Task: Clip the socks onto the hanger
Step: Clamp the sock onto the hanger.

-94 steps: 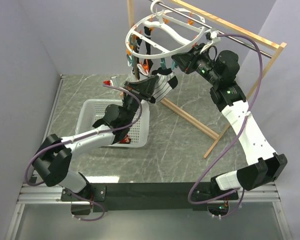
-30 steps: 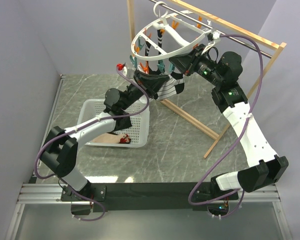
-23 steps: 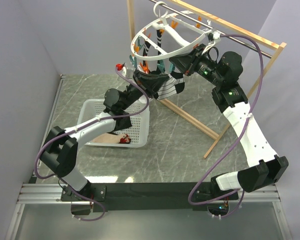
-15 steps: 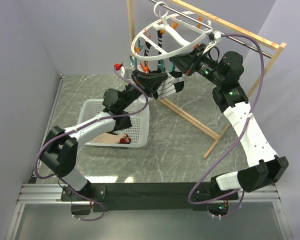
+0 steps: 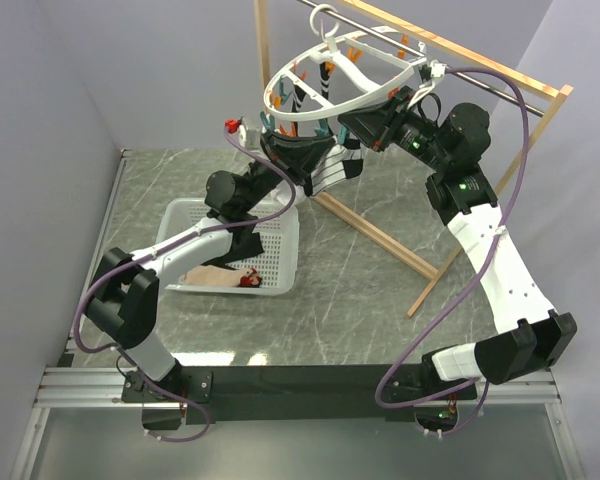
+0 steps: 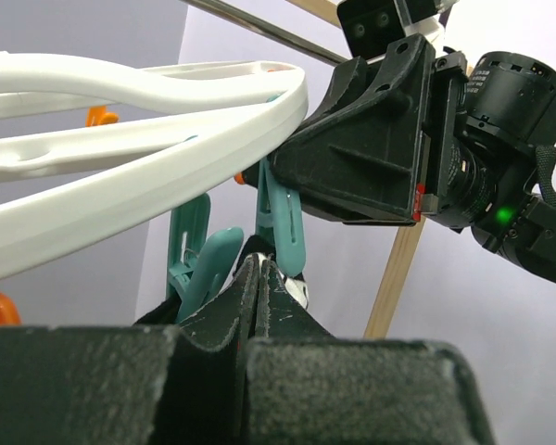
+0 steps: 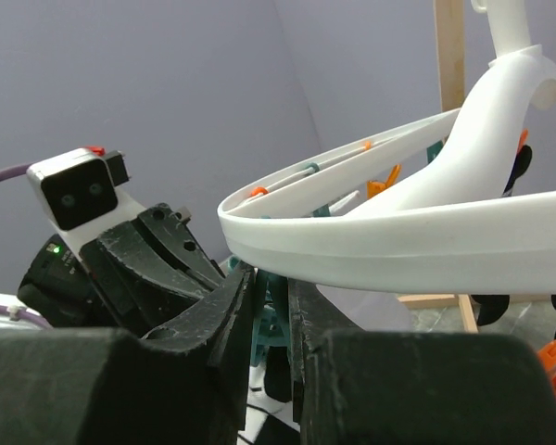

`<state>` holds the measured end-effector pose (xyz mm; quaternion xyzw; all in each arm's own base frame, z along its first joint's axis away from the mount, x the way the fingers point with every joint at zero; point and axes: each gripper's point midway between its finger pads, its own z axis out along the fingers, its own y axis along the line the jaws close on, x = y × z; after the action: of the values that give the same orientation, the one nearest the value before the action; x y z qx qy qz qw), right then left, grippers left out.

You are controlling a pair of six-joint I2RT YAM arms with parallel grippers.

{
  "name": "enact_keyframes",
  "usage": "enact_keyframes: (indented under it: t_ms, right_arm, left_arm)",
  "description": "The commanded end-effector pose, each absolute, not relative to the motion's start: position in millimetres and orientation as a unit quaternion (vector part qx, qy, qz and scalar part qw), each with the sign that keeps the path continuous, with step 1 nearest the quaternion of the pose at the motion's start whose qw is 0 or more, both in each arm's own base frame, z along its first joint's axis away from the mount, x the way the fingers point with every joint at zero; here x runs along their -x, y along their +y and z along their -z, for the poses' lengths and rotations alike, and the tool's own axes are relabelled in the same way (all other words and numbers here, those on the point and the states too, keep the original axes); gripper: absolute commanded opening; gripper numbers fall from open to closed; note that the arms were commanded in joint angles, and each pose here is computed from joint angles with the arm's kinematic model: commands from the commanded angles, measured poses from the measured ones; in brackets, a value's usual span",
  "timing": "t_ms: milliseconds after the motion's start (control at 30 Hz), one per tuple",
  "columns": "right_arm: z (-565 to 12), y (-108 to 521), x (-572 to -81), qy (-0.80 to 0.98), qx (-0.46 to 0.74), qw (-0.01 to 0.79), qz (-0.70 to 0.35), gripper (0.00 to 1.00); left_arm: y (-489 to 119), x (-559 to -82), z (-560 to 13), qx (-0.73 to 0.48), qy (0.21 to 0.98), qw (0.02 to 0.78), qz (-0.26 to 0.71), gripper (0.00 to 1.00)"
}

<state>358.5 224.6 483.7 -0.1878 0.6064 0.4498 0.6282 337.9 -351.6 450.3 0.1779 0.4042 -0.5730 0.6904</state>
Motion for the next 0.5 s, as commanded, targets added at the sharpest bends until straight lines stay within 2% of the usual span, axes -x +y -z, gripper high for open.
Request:
enact_keyframes:
  t_ms: [0, 300, 467]
  right_arm:
    - [-506, 225, -339, 0.570, 0.213, 0.642, -0.466, 0.00]
    - [-499, 225, -345, 0.578, 0.220, 0.631, -0.468, 0.00]
    - [-495, 228, -346, 0.582, 0.235, 0.623, -0.466, 0.04]
  left_arm:
    - [-349, -330, -471, -0.187, 0.370, 0.700, 0.581, 0.01]
    - [-341, -328, -473, -0.182, 0.366, 0.703, 0.582, 0.01]
    - [-338, -327, -479, -0.180, 0.357, 0.703, 0.588, 0.01]
